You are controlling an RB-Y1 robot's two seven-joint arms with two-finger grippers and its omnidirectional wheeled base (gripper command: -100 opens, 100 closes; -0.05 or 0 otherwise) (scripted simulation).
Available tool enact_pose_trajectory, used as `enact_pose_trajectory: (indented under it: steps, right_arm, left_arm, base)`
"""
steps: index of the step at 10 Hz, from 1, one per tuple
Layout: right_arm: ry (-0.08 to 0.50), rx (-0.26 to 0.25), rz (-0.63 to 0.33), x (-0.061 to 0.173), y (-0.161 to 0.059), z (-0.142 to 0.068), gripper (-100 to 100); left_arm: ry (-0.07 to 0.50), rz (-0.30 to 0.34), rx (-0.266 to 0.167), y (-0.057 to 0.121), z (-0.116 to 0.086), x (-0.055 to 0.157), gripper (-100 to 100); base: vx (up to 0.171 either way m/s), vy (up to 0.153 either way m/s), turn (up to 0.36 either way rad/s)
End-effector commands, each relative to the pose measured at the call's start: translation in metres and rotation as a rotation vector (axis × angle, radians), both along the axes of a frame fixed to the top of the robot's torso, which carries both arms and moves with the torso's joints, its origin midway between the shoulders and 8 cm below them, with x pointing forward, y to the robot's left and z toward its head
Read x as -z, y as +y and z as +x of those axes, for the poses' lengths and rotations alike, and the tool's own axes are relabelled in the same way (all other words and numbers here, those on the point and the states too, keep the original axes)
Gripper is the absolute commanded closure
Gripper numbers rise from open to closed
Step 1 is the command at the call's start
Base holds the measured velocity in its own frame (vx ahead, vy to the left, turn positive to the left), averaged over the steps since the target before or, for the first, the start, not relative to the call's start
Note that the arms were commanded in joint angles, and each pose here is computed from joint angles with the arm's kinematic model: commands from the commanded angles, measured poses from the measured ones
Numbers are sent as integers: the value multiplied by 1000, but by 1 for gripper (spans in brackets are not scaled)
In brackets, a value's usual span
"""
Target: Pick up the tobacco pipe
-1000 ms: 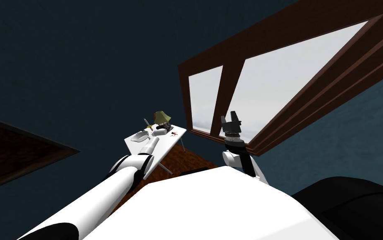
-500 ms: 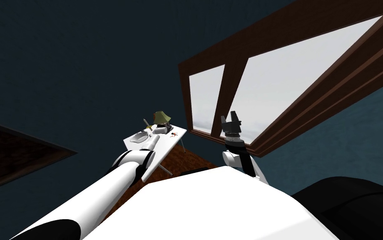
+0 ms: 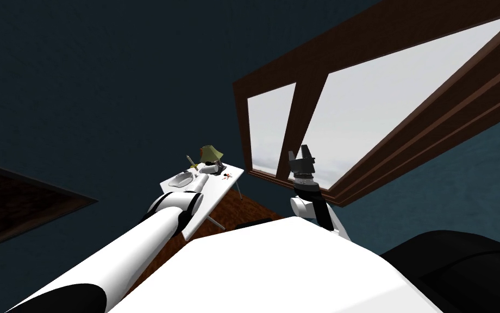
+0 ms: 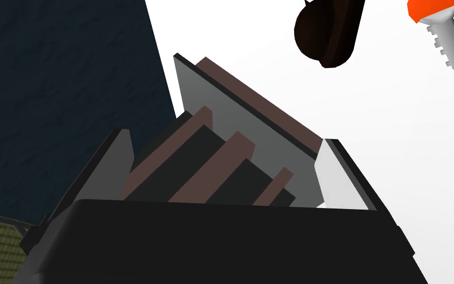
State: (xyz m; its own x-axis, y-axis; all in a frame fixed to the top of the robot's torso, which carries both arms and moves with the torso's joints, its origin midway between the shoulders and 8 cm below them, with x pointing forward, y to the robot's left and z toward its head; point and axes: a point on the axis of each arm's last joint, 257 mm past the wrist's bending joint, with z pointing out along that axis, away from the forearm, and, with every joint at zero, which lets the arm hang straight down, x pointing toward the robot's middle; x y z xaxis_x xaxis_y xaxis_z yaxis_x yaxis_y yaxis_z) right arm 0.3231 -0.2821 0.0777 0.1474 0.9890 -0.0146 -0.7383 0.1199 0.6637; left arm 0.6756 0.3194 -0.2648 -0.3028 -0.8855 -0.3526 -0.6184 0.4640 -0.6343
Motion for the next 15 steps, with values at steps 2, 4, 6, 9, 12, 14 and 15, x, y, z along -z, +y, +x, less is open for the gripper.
enact_pose_trajectory:
  steps: [2, 4, 6, 9, 12, 14, 15]
  right_arm:
    - [0, 0, 0, 0, 0, 0, 0]
    - [0, 0, 0, 0, 0, 0, 0]
    - [0, 0, 0, 0, 0, 0, 0]
    - [0, 0, 0, 0, 0, 0, 0]
    - [0, 0, 0, 0, 0, 0, 0]
    - [0, 0, 0, 0, 0, 0, 0]
    - [0, 0, 0, 0, 0, 0, 0]
  left_arm:
    - [94, -20, -7, -2, -12, 13, -100]
    - [141, -34, -2, -8, -18, 15, -100]
    - [161, -35, -13, -4, -23, 23, -100]
    - [214, -49, -16, -6, -32, 29, -100]
    - [262, -63, -18, -9, -41, 34, -100]
    - [304, -75, -19, -12, -49, 39, -100]
    - [340, -87, -20, -15, -56, 42, -100]
  base:
    - [39, 10, -7]
    - [41, 13, -6]
    - [26, 5, -3]
    - [24, 6, -4]
    - [24, 3, -4]
    - [25, 6, -6]
    - [28, 7, -7]
